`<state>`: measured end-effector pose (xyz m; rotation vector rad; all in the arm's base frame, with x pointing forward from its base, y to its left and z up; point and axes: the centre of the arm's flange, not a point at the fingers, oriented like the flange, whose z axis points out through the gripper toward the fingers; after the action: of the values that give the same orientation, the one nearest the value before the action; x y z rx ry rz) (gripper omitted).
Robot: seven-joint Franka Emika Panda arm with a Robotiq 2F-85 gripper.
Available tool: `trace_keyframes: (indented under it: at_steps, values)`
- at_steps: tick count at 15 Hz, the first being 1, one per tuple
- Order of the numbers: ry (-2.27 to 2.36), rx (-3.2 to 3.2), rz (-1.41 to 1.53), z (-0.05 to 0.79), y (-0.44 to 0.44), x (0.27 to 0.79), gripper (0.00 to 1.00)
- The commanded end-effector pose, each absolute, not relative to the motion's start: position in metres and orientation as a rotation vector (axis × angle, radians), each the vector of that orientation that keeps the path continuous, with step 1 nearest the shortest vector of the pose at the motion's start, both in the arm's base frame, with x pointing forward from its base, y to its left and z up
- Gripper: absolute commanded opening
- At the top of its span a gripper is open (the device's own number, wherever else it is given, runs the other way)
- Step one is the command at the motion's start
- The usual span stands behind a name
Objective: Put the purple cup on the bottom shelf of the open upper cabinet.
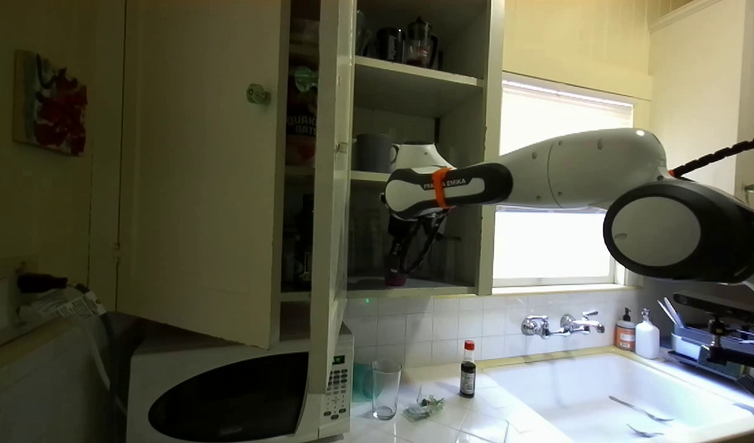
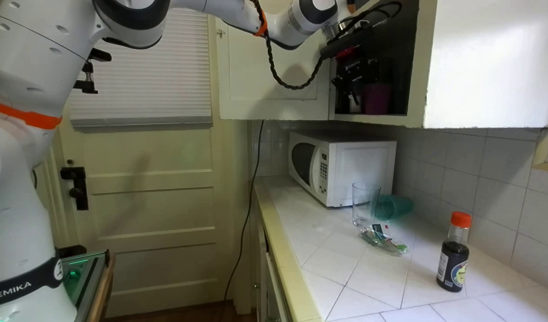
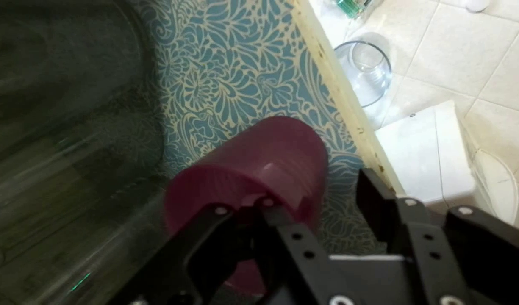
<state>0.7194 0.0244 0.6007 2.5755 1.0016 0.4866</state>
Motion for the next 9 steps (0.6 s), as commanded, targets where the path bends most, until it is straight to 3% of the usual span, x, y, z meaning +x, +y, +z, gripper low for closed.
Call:
trace_keyframes:
  at_steps: [1,3,9]
  values:
    - [1.005,2.548,0.491,0.605,0.022,0.725,0.82]
    - [1.0,2.541,0.497,0.609,0.022,0.723,0.98]
    - [0.988,2.525,0.564,0.632,0.03,0.711,1.0]
